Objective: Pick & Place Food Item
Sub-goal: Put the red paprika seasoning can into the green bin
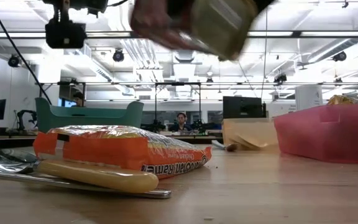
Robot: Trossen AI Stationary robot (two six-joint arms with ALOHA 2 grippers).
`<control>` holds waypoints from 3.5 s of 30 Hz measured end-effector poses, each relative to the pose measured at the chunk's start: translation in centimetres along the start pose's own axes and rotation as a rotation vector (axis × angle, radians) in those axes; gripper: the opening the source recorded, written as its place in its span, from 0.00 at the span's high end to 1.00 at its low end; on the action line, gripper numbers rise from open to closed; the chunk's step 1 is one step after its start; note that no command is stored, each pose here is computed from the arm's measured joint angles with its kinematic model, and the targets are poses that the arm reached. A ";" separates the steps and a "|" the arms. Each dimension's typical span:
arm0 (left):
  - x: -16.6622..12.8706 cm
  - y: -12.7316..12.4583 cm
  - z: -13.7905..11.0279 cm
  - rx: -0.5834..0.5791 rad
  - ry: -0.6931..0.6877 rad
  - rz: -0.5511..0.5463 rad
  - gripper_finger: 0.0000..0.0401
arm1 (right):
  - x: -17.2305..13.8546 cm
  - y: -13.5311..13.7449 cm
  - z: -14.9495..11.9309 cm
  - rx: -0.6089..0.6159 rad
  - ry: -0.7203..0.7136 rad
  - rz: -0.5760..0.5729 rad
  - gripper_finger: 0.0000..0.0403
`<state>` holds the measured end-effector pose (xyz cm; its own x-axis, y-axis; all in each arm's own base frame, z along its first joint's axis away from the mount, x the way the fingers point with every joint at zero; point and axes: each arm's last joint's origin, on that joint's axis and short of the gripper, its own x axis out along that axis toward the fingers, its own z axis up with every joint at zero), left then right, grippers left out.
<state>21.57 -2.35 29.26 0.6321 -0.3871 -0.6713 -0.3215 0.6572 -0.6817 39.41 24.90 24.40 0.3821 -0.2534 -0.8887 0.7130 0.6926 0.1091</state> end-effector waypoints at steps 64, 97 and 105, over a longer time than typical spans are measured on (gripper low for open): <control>3.1 -2.6 2.9 -0.127 -0.179 -0.239 0.50 | -4.9 -3.6 12.0 -0.542 -0.270 0.009 0.08; -8.2 6.0 6.3 -0.435 -0.273 0.350 0.50 | -14.6 -9.9 12.7 -0.227 -0.352 0.026 0.08; -8.8 7.9 9.9 -0.455 -0.235 0.439 0.50 | -14.6 -10.5 11.7 -0.278 -0.300 -0.046 0.08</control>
<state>20.49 12.65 32.64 0.4953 0.0384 -0.8679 -0.8160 0.3632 -0.4497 33.21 13.42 41.44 0.5376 -0.4451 -0.7161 0.5627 0.8219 -0.0885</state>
